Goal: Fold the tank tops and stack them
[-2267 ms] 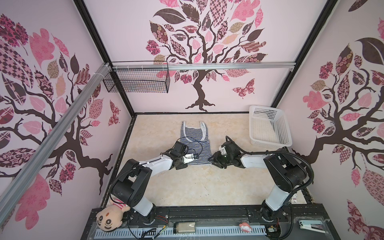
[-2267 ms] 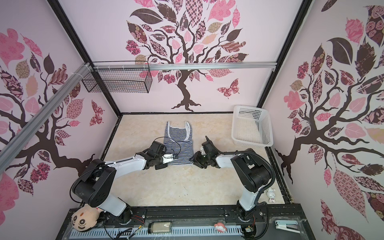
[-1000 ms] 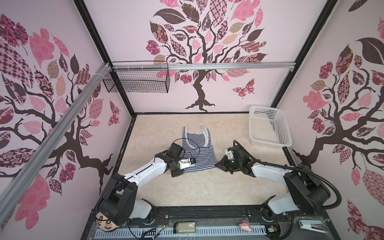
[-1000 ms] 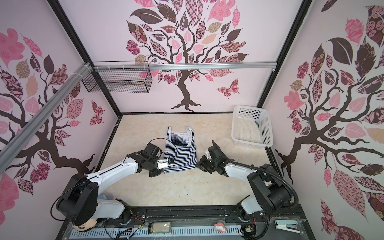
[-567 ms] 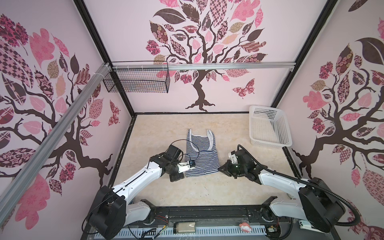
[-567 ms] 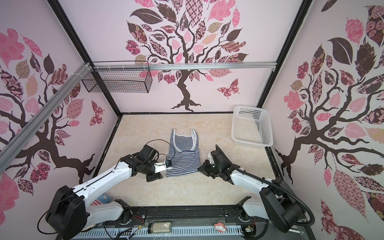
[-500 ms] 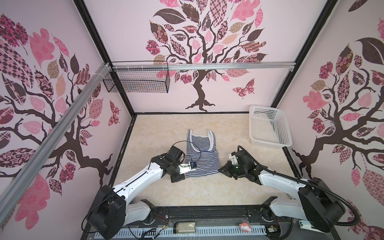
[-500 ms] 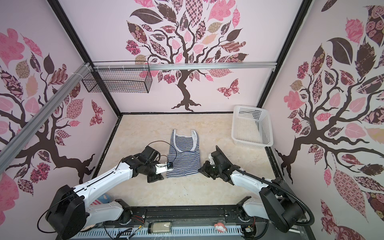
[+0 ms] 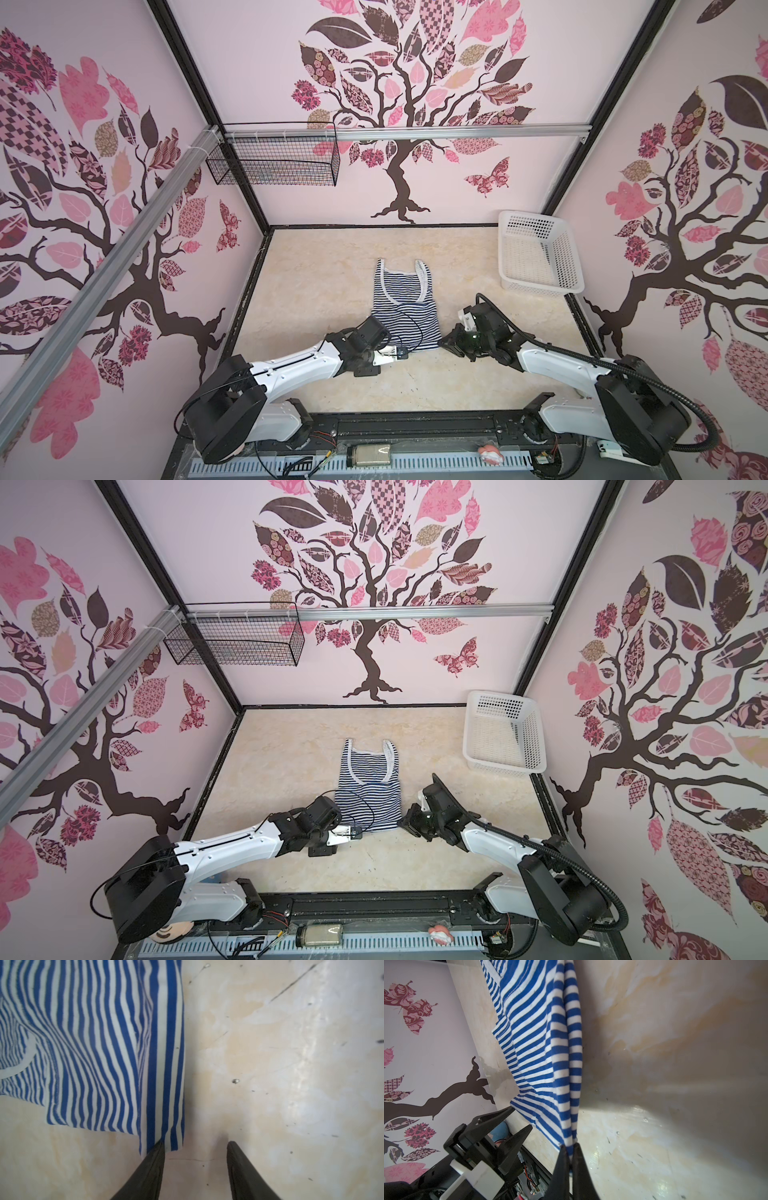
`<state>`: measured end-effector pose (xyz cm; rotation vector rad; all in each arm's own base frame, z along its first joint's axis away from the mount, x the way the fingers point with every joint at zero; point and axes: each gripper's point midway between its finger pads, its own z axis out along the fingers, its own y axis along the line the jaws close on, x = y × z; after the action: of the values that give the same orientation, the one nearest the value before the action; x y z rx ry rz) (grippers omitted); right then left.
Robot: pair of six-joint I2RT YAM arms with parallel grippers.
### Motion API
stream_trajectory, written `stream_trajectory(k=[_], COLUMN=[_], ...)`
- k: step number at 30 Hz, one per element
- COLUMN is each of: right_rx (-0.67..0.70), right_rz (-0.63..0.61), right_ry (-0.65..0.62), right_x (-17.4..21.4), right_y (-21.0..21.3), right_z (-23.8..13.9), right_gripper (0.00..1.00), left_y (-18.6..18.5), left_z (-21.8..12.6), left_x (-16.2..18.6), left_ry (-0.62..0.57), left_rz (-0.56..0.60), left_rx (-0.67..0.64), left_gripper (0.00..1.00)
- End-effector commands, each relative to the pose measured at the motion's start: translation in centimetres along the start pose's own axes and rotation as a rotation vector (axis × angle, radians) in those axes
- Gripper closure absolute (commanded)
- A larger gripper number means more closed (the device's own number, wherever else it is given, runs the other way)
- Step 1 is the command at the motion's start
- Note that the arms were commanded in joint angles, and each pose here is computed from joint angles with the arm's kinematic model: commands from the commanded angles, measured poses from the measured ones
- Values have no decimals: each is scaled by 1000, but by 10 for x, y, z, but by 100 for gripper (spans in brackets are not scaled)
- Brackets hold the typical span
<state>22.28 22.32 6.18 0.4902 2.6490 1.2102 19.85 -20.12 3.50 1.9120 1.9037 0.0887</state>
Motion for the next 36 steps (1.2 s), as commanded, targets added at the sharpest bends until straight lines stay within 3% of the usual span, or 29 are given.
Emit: stream_trajectory(k=[1,9,15,16,18,20,36], right_rx=[-36,-39,-51,-53,-55,-55,-62], right_rz=[-19,-10,-2,-3,-7,-7,-4], right_ry=[-18,-13,-8,-8,-9,-8,-11], right_x=[-6,-6,-7,-7,-8,-8,-8], right_y=[20,19,22,23,25,25,25], right_z=[-7,-4,-2,-2,-2,-2,-4], right_gripper=[96,96,96,96,96,96,96], left_y=[18,22,7,4,1,4,21], left_z=[0,-24,-16,-19,-19,-14,18], left_x=[-9,-20,-12,-15,-15,-14,-4], left_ry=[-33,-125,-85,-105,-122,-100,-1], left_rz=[-19,-7,12,10,10,15,42], left_rx=[-89,-132,-59,-45,-46,-60,-145], left_gripper=[47,47,45,44,29,26,29])
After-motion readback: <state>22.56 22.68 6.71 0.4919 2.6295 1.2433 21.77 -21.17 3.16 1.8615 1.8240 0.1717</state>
